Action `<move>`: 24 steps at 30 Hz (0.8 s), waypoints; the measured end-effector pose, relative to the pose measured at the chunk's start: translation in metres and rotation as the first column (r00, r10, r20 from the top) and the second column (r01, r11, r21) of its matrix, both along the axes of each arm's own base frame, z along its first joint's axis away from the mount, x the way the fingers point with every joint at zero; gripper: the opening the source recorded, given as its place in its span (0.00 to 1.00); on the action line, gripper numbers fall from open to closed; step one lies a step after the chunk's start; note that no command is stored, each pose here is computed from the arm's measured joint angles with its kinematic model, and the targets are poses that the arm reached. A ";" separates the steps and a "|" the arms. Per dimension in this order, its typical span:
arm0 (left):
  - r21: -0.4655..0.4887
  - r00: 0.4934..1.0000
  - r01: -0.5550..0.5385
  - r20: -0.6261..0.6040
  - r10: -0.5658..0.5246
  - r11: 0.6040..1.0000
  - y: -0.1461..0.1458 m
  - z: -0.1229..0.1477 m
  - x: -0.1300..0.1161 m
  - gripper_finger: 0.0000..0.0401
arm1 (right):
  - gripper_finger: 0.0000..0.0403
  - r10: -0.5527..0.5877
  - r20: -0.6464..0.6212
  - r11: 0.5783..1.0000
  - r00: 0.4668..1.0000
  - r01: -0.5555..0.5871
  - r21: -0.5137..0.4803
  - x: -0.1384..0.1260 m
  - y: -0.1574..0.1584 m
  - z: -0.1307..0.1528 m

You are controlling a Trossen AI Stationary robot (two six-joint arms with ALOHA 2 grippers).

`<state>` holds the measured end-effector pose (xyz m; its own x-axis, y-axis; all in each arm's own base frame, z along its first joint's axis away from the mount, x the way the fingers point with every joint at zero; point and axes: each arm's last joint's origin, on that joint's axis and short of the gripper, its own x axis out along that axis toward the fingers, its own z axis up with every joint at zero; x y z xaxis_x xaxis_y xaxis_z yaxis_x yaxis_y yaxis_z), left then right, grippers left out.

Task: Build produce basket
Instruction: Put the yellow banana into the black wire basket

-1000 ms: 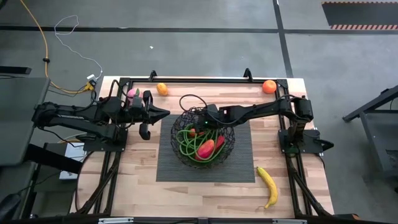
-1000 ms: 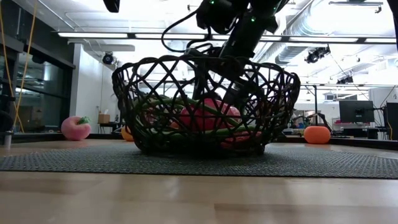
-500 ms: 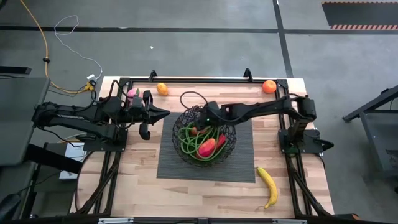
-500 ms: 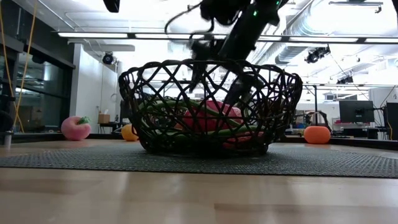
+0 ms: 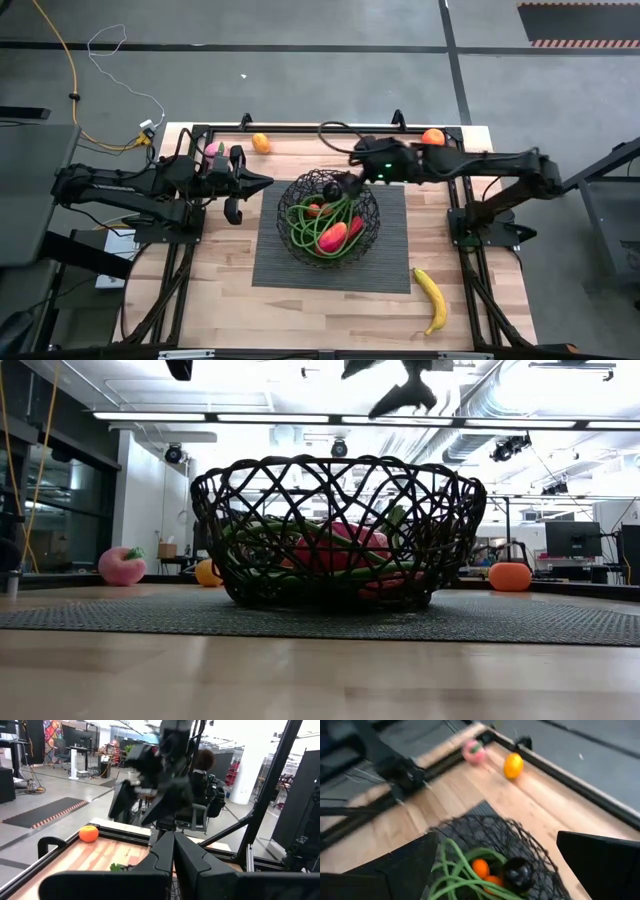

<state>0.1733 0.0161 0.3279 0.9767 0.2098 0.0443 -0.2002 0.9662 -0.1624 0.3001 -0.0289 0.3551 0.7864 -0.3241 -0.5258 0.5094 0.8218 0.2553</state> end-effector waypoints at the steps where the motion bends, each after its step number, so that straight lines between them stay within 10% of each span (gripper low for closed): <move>1: 0.000 1.000 0.000 0.000 0.000 1.000 0.000 0.000 0.000 0.00 | 0.97 0.003 0.019 1.000 1.000 -0.003 -0.010 -0.004 0.001 0.005; 14: -0.026 1.000 0.002 0.017 -0.002 1.000 0.000 0.001 -0.001 0.00 | 0.97 0.373 0.096 0.920 0.923 -0.355 -0.168 -0.025 0.013 0.035; 24: -0.027 1.000 0.002 0.025 -0.002 1.000 0.000 0.002 -0.001 0.00 | 0.97 0.358 0.334 0.934 0.872 -0.343 -0.105 -0.042 0.023 -0.030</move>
